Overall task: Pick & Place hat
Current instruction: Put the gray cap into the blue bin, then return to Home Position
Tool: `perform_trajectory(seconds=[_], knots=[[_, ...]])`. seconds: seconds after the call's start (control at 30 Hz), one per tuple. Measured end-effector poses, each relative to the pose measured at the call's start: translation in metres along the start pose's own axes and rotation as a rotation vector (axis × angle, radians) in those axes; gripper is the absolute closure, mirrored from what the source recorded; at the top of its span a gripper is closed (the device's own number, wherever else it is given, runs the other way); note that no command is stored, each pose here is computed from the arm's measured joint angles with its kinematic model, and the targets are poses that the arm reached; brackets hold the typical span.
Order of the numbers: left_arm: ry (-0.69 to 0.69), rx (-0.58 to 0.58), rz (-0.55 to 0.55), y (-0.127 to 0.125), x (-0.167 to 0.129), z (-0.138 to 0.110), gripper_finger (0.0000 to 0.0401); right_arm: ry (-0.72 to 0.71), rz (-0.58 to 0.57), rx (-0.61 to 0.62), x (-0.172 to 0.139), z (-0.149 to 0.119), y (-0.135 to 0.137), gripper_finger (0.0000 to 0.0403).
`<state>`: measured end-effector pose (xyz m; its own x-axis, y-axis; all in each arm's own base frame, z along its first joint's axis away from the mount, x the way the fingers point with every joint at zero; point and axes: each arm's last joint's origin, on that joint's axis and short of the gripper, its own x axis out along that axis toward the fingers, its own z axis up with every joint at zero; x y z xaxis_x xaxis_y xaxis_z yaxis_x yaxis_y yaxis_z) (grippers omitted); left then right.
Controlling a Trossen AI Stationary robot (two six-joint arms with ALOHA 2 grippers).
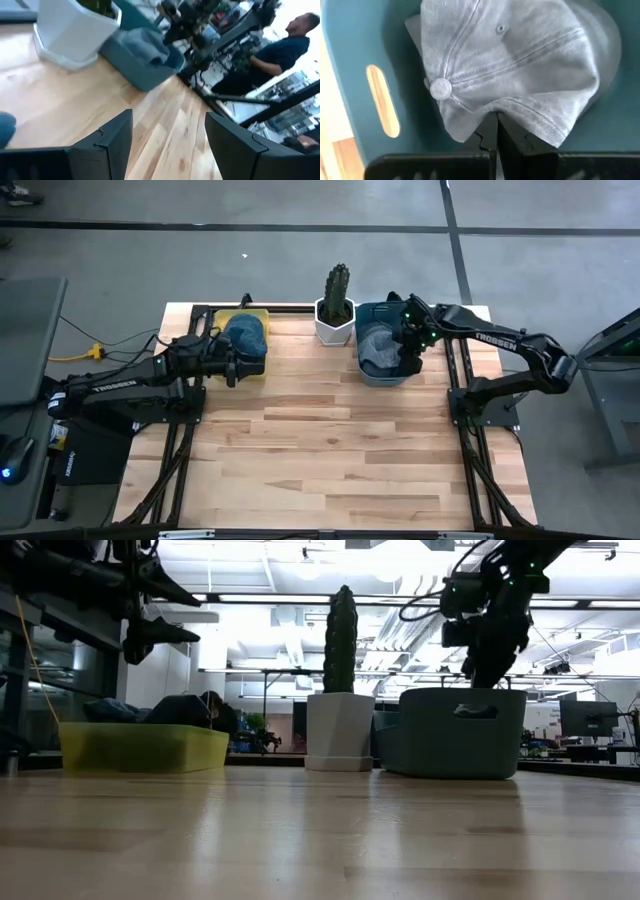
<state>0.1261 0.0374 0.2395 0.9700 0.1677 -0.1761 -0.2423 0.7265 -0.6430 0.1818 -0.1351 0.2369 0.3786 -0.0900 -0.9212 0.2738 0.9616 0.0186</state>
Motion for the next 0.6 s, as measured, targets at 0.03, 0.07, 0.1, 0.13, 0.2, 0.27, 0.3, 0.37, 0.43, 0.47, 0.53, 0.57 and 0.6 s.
perform_trajectory(seconds=[0.03,0.07,0.1,0.13,0.2,0.27,0.3,0.37,0.43,0.47,0.53,0.57,0.6], knots=[[-0.019,0.003,0.003,-0.002,-0.002,0.003,0.0176,0.0,0.0,0.0,-0.003,0.001,0.0,0.0403],[-0.044,0.012,0.001,-0.005,-0.004,0.006,0.0176,0.002,0.0,0.0,-0.005,0.003,0.0,0.0403],[-0.067,0.025,0.0,-0.007,-0.007,0.009,0.0176,0.004,0.001,0.0,-0.008,0.004,0.0,0.0403],[-0.079,0.034,0.006,-0.009,-0.01,0.012,0.0176,0.005,0.001,-0.004,-0.01,0.005,0.0,0.0403],[-0.088,0.041,0.032,-0.011,-0.014,0.014,0.0176,0.009,0.003,-0.013,-0.012,0.005,0.0,0.0403],[-0.091,0.051,0.053,-0.013,-0.018,0.016,0.0176,0.017,0.005,-0.015,-0.012,0.005,0.0,0.0403],[-0.095,0.053,0.062,-0.013,-0.02,0.016,0.0176,0.019,0.005,-0.015,-0.012,0.004,0.0,0.0403],[-0.112,0.057,0.063,-0.015,-0.024,0.018,0.0176,0.028,0.009,-0.013,-0.012,0.004,0.001,0.0403],[-0.137,0.059,0.058,-0.016,-0.026,0.02,0.0176,0.033,0.012,-0.012,-0.012,0.003,0.001,0.0403],[-0.143,0.059,0.059,-0.016,-0.028,0.02,0.0176,0.032,0.015,-0.01,-0.012,0.003,0.001,0.0403],[-0.153,0.059,0.057,-0.017,-0.03,0.02,0.0176,0.036,0.018,0.001,-0.012,0.003,0.001,0.0403],[-0.155,0.059,0.056,-0.017,-0.03,0.02,0.0176,0.035,0.018,0.006,-0.013,0.002,0.002,0.0403],[-0.159,0.06,0.053,-0.017,-0.031,0.02,0.0176,0.03,0.016,0.01,-0.015,0.002,0.002,0.0403]])
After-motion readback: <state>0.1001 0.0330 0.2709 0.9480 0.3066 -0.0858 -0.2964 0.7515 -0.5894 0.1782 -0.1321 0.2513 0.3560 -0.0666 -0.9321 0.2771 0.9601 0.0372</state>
